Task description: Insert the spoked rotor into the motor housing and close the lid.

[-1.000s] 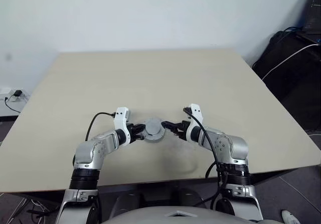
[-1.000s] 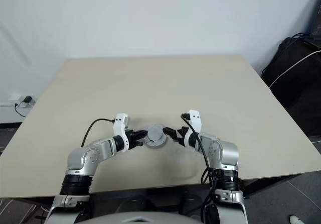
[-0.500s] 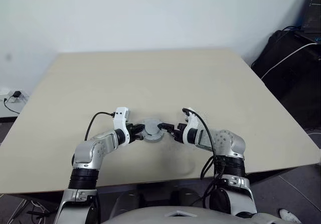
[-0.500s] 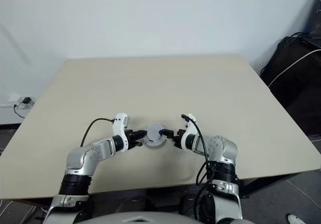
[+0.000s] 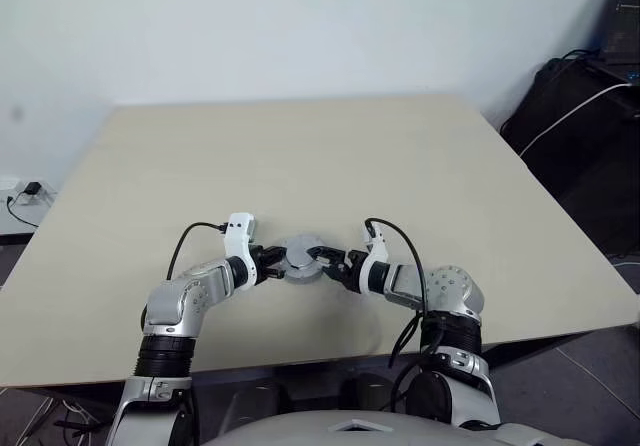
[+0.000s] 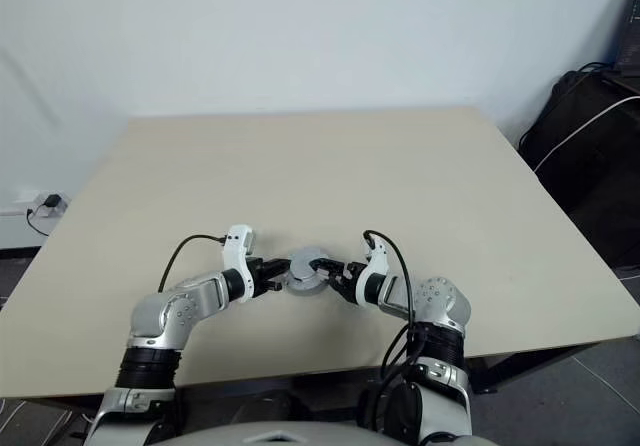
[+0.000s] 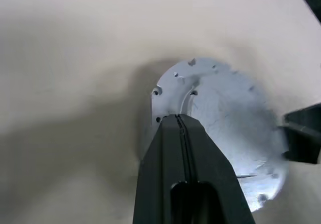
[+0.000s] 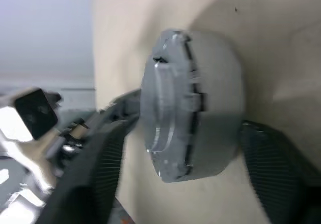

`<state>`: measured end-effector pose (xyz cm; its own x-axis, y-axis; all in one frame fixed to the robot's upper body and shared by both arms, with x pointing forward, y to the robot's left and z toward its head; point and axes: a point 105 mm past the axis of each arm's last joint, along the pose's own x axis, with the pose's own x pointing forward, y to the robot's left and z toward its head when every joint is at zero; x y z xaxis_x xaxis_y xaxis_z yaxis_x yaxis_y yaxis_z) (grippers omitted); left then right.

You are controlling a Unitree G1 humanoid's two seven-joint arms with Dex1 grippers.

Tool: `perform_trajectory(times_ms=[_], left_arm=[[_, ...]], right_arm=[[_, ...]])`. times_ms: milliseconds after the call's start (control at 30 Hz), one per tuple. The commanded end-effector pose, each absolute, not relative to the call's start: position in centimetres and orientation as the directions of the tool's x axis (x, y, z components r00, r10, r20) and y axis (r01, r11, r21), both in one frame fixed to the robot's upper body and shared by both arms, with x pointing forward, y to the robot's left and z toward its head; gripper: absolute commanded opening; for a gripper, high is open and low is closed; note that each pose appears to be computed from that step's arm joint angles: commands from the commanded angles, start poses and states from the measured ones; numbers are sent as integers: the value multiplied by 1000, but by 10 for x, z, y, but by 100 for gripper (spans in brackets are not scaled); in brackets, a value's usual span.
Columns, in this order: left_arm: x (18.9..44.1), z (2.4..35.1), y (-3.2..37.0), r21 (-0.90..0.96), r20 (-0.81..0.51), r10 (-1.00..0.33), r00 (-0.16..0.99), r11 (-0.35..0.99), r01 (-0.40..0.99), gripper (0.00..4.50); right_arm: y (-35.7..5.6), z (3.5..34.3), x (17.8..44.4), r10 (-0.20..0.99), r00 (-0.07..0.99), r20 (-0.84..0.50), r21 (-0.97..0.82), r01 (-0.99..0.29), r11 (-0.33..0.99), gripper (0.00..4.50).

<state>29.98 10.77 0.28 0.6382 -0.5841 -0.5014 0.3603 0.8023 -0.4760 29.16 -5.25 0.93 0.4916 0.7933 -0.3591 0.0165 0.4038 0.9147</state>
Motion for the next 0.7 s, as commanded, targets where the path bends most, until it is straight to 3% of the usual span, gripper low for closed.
perform_trajectory(times_ms=[33, 133, 167, 467, 700], left_arm=[[290, -7, 98, -498, -526, -610, 593, 786, 367, 0], [289, -8, 98, -499, -527, -608, 594, 787, 364, 0], [289, -8, 98, -499, -527, -608, 594, 787, 363, 0], [288, -10, 98, -503, -528, -606, 595, 787, 356, 0], [288, -9, 99, -503, -522, -606, 600, 787, 357, 0]], right_arm=[[-39, 34, 296, 837, 483, -257, 942, -70, 329, 230], [-40, 31, 292, 839, 467, -279, 937, -61, 345, 135], [-40, 29, 290, 840, 459, -289, 934, -57, 353, 126], [-42, 21, 275, 857, 384, -343, 918, -57, 393, 126], [-41, 21, 274, 858, 382, -342, 918, -59, 392, 126]])
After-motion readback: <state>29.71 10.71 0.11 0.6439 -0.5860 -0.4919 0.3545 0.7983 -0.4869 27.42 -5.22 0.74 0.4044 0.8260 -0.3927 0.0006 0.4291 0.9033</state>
